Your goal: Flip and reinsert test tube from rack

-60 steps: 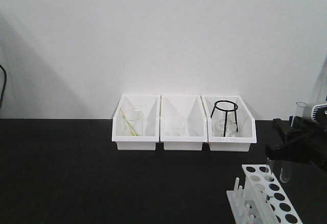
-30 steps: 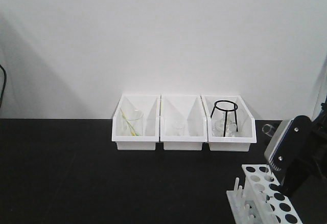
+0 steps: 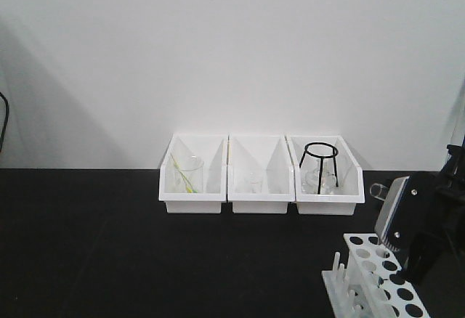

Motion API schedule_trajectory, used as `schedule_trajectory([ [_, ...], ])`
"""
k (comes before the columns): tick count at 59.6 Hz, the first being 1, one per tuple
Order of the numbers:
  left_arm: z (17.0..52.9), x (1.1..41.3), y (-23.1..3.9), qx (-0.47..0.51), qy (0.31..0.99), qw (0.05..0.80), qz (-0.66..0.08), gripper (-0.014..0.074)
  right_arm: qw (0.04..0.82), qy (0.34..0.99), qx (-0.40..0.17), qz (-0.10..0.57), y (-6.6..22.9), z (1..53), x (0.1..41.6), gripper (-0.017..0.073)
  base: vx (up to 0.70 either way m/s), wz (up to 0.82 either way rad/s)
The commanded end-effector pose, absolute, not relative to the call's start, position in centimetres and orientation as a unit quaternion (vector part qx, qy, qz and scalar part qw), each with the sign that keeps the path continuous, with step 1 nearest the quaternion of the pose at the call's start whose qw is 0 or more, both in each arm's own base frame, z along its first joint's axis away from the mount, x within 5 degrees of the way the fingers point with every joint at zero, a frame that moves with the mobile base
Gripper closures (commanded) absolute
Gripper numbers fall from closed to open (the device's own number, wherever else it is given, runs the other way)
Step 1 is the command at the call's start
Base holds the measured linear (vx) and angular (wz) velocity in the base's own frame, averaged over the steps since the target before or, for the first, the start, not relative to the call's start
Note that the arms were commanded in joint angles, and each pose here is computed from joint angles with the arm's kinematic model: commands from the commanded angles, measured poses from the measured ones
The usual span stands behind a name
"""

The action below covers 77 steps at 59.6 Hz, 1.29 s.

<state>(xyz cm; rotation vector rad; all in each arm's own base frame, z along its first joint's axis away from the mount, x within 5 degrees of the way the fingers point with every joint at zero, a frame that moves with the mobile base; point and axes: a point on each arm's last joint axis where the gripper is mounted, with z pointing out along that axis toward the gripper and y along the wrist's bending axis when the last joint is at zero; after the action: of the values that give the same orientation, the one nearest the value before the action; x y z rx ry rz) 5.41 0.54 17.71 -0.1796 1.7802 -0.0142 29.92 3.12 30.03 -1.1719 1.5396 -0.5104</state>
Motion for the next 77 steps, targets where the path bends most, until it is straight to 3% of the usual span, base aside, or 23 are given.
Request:
schedule_trajectory([
  [1,18.6,5.5,0.5,-0.072,0.745,0.663,-0.012,0.0600,0.601,0.659,-0.418,-0.173,3.2,32.6,29.7,0.0568,0.00,0.00],
  [22,18.6,5.5,0.5,-0.072,0.745,0.663,-0.012,0.0600,0.667,0.719,-0.194,-0.019,2.8,33.3,30.2,0.0568,0.00,0.00],
  [31,18.6,5.5,0.5,-0.072,0.745,0.663,-0.012,0.0600,0.690,0.717,-0.088,0.054,2.5,33.4,30.8,0.0568,0.00,0.00],
  [39,18.6,5.5,0.5,-0.072,0.745,0.663,-0.012,0.0600,0.721,0.683,-0.026,0.114,2.5,32.5,31.0,0.0568,0.00,0.00],
  [48,18.6,5.5,0.5,-0.072,0.745,0.663,-0.012,0.0600,0.750,0.650,-0.034,0.117,2.6,29.6,30.7,0.0568,0.00,0.00],
  [77,18.6,5.5,0.5,-0.072,0.745,0.663,-0.012,0.0600,0.706,0.701,-0.060,0.081,2.6,23.2,32.3,0.0568,0.00,0.00],
])
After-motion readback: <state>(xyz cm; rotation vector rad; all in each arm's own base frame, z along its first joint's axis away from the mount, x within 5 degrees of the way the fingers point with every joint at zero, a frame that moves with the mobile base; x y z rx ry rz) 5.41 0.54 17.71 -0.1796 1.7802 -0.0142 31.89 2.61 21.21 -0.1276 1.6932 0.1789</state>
